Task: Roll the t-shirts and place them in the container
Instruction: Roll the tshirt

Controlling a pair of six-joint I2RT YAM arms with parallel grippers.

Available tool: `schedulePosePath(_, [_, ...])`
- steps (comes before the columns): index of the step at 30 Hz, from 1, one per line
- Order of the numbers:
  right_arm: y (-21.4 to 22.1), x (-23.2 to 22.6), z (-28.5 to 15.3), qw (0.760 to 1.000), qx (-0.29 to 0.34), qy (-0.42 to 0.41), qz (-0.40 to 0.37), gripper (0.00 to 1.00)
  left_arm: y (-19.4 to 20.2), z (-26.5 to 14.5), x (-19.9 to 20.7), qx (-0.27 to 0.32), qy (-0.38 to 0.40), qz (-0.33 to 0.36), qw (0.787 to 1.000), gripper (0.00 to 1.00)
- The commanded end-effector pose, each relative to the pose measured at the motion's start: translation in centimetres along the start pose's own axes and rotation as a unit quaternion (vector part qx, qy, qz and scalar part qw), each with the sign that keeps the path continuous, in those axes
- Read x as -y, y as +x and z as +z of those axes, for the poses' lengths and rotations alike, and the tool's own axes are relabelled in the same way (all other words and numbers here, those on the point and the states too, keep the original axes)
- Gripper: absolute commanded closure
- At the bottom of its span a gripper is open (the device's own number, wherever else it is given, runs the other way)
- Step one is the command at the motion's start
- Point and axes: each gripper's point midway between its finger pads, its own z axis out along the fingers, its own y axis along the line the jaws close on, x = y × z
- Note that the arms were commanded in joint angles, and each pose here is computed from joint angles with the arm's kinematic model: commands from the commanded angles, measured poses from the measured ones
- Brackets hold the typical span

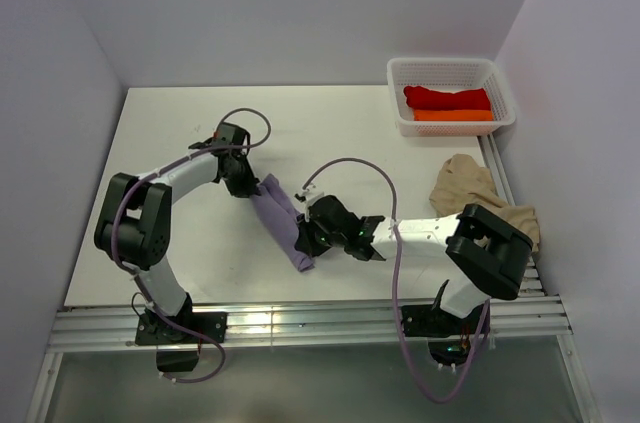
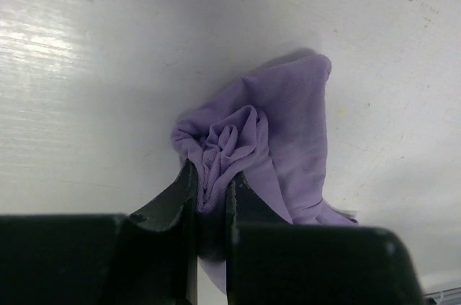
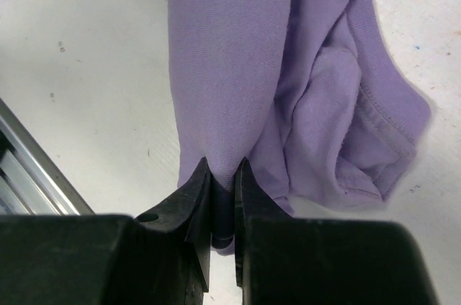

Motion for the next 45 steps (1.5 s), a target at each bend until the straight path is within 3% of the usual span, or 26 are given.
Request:
schedulePosePath(1, [3.7, 0.4, -0.6, 0.998, -0.057, -0.01, 0.016, 1.0, -1.5, 0.0, 0.7, 0.006, -0.002, 0.013, 1.0, 0.92])
schedulePosePath(4, [4.1, 0.3, -0.7, 0.997, -0.062, -0.033, 0.031, 1.0, -1.6, -0.1, 1.0, 0.006, 0.006, 0.017, 1.0, 0.82])
schedulePosePath(5, [4.4, 0.5, -0.8, 0.997, -0.065, -0.036, 0.035, 1.0, -2.0, -0.3, 1.2, 0.012, 0.012, 0.016, 1.0, 0.72])
schedulePosePath(8, [4.3, 0.7, -0.9, 0.995, -0.064, -0.055, 0.048, 1.0, -2.2, -0.9, 1.8, 0.018, 0.032, 0.019, 0.999, 0.57])
schedulePosePath(20, [4.1, 1.3, -1.3, 0.993, -0.064, -0.084, 0.061, 1.0, -3.9, -3.2, 1.1, 0.022, 0.157, -0.001, 0.987, 0.44])
schedulePosePath(27, [4.0, 2.1, -1.6, 0.993, -0.066, -0.076, 0.057, 1.0, -3.1, -3.0, 1.4, 0.001, 0.187, -0.005, 0.982, 0.37])
schedulePosePath(28, [3.9, 2.2, -1.6, 0.993, -0.065, -0.076, 0.056, 1.0, -3.0, -3.0, 1.3, 0.004, 0.189, -0.005, 0.982, 0.15])
schedulePosePath(29, [3.9, 2.2, -1.7, 0.993, -0.068, -0.078, 0.057, 1.0, -3.6, -3.6, 1.8, 0.024, 0.205, 0.001, 0.978, 0.01])
schedulePosePath(31, [3.5, 2.4, -1.9, 0.993, -0.067, -0.082, 0.059, 1.0, -2.5, -3.6, 1.9, 0.023, 0.23, 0.005, 0.973, 0.0])
schedulePosePath(39, [3.9, 4.5, -3.0, 0.991, -0.085, -0.058, 0.091, 1.0, -2.5, -5.8, 1.3, 0.132, 0.347, 0.008, 0.928, 0.01])
schedulePosePath(45, [3.5, 6.6, -3.2, 0.989, -0.098, -0.016, 0.112, 1.0, -2.2, -5.2, 0.8, 0.142, 0.355, 0.023, 0.924, 0.01])
